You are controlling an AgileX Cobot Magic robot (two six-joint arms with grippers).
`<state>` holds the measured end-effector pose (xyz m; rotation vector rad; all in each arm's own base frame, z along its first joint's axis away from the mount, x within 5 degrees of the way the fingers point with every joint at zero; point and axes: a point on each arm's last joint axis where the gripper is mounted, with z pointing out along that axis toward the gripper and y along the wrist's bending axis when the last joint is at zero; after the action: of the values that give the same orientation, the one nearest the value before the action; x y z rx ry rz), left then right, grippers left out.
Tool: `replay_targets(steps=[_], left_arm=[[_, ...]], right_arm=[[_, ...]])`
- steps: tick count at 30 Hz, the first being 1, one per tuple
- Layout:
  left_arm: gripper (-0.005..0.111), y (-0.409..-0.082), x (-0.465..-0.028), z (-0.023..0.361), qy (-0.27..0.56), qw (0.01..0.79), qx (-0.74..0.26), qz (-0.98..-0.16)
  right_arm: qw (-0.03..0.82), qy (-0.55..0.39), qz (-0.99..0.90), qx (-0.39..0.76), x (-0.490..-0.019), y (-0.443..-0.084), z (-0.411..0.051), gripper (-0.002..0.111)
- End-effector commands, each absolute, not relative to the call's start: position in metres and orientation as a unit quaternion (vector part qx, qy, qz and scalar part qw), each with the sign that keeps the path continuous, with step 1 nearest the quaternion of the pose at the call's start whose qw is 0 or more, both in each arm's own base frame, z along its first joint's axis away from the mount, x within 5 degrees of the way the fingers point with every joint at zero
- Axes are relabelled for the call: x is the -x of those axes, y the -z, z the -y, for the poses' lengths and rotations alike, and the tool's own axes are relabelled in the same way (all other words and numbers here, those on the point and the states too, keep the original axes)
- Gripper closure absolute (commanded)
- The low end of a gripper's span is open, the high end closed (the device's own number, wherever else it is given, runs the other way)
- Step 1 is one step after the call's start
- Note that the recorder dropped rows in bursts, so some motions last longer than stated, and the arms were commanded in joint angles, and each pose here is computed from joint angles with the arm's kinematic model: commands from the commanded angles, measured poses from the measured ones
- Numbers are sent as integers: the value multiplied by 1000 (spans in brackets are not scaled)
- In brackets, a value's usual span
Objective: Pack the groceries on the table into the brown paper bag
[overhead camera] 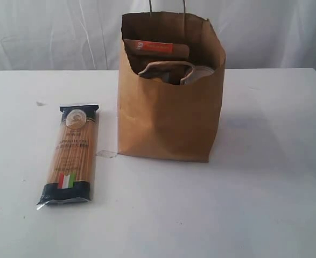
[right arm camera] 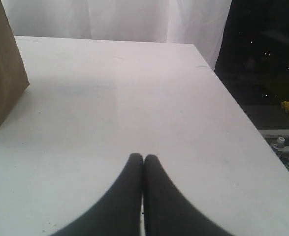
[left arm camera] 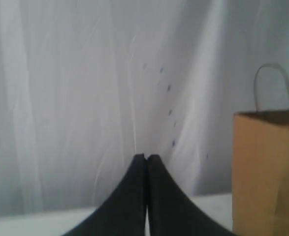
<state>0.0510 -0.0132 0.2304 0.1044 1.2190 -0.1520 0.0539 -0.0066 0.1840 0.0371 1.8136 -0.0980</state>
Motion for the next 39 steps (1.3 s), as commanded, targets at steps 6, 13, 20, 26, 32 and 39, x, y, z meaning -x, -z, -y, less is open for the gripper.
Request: replay_targets(steps=[6, 13, 20, 26, 32, 39], left_arm=[[107, -318, -25, 11, -34, 910, -90, -403], [107, -337, -90, 7, -87, 777, -115, -613], [107, -265, -190, 12, -68, 605, -157, -778], [107, -223, -231, 15, -5, 538, -100, -837], [107, -222, -248, 12, -1, 395, -3, -919], [107, -268, -259, 61, 11, 240, -177, -954]], right_arm=[[621, 45, -782, -14, -54, -185, 7, 108], [621, 45, -782, -14, -54, -185, 7, 108], [621, 45, -782, -14, -54, -185, 7, 108], [621, 45, -783, -14, -54, -185, 7, 108], [621, 45, -783, -14, -54, -185, 7, 108], [621, 45, -783, -14, -54, -185, 7, 108]])
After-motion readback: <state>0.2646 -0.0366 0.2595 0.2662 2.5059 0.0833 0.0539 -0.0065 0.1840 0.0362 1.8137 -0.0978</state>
